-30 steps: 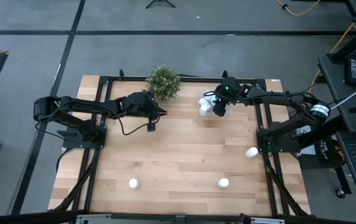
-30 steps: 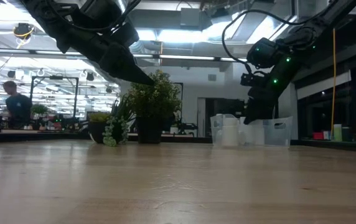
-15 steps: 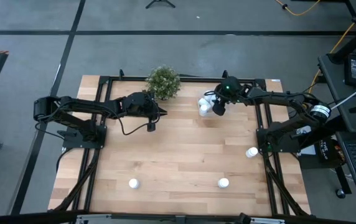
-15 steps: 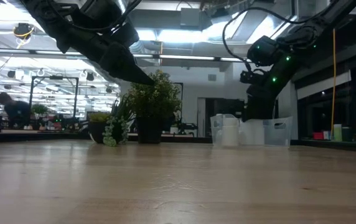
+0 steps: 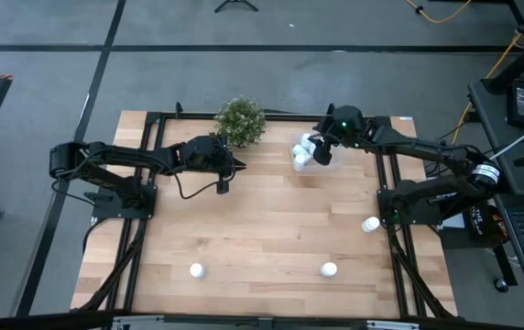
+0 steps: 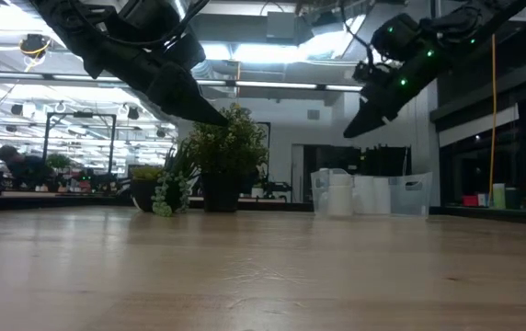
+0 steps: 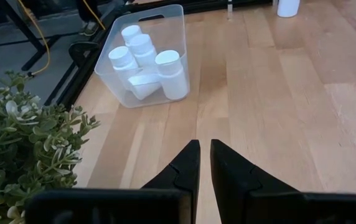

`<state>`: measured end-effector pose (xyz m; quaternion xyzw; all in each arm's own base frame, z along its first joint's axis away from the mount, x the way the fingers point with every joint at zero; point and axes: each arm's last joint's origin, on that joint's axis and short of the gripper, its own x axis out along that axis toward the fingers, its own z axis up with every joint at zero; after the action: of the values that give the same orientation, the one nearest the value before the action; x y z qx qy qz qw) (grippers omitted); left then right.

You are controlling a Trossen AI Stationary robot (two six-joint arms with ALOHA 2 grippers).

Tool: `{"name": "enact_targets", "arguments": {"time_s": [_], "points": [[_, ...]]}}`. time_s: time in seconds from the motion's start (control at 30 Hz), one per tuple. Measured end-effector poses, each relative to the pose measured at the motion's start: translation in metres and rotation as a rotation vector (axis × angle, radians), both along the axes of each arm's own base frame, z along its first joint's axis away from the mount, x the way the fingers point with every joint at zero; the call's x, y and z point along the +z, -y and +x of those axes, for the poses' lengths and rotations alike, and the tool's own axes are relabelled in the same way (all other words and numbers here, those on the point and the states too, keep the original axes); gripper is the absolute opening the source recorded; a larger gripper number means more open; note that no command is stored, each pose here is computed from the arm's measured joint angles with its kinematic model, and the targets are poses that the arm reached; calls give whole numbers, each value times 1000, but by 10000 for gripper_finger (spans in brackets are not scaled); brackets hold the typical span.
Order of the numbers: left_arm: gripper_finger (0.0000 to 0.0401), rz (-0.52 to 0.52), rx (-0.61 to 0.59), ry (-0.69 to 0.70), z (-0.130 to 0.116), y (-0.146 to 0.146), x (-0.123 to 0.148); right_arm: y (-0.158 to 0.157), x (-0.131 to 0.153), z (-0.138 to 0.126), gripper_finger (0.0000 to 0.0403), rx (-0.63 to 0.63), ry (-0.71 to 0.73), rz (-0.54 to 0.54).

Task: Pick and place pill bottles into a basket
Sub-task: Put the white pill bottle into the transparent bin

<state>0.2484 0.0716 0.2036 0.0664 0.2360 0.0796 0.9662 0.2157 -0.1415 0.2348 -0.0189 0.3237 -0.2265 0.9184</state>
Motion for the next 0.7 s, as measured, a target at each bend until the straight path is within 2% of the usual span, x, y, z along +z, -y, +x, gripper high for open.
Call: {"name": "enact_targets", "arguments": {"time_s": [0.17,0.27,0.33,0.47,0.7], "points": [[42,17,-11,5,0,0,1,-20,8,6,117,109,9,-42],[64,29,-20,5,0,0,1,-31,12,8,43,169,12,-75],[86,27,-22,6,1,1,1,-37,15,8,12,196,13,-85],[140,22,-33,9,2,4,1,-48,18,8,12,220,27,-61],[225,35,-76,52,6,14,5,-68,13,8,5,265,-29,19]]}}
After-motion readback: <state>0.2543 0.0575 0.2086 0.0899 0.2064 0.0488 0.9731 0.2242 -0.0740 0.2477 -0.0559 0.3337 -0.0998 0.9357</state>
